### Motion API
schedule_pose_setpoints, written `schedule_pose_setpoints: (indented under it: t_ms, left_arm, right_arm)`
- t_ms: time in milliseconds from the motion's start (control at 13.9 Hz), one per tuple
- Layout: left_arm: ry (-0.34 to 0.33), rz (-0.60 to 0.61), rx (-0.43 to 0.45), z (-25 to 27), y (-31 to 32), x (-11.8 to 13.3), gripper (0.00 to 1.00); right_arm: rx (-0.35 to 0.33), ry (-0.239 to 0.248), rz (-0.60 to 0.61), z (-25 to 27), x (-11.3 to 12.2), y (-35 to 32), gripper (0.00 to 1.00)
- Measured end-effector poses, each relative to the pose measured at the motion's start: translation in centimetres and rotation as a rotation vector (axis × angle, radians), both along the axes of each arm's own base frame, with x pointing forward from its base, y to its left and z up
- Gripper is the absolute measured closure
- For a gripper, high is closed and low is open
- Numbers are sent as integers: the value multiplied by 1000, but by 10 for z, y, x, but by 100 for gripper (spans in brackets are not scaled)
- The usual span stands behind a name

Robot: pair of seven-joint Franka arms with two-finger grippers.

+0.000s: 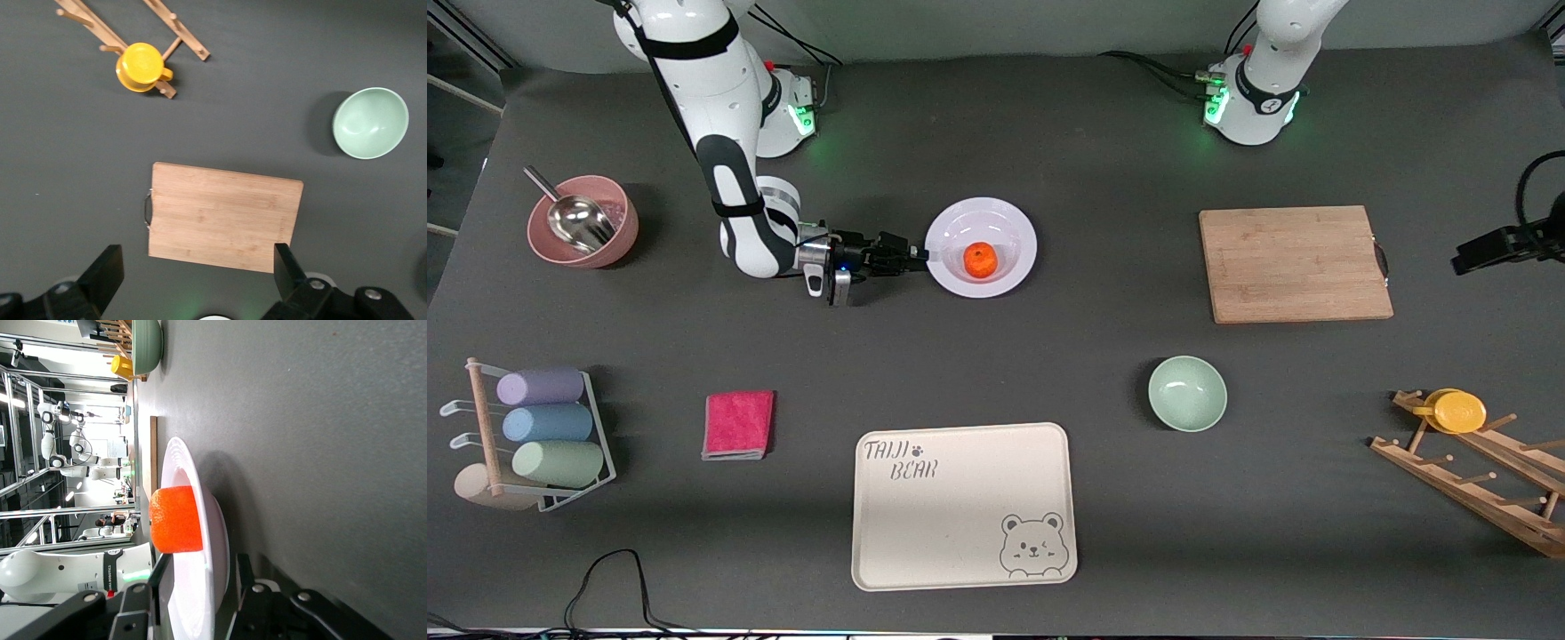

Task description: Place orange and plate with both arms

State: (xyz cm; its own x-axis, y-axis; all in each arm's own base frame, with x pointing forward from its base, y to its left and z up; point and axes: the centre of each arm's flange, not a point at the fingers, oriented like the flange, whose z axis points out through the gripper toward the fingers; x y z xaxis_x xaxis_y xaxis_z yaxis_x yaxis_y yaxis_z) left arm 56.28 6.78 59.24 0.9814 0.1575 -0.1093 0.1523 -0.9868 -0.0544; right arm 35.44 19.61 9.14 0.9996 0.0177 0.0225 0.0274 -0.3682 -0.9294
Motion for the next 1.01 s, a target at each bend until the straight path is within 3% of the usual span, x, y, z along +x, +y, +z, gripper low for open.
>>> schedule_pose_setpoints:
  t_ms: [288, 793, 865, 1010]
  left_arm:
    - [15, 14, 8, 10, 36, -15, 0]
    - [-10, -29, 6, 27, 3, -27, 0]
    - [-10, -31, 6, 25, 3, -27, 0]
    - [0, -50, 1, 18, 3, -27, 0]
  right_arm:
    - [3, -6, 11, 0, 1, 6, 55]
    - [23, -13, -1, 0, -6, 34, 59]
    - [23, -14, -1, 0, -6, 34, 67]
    - [21, -14, -2, -1, -5, 34, 92]
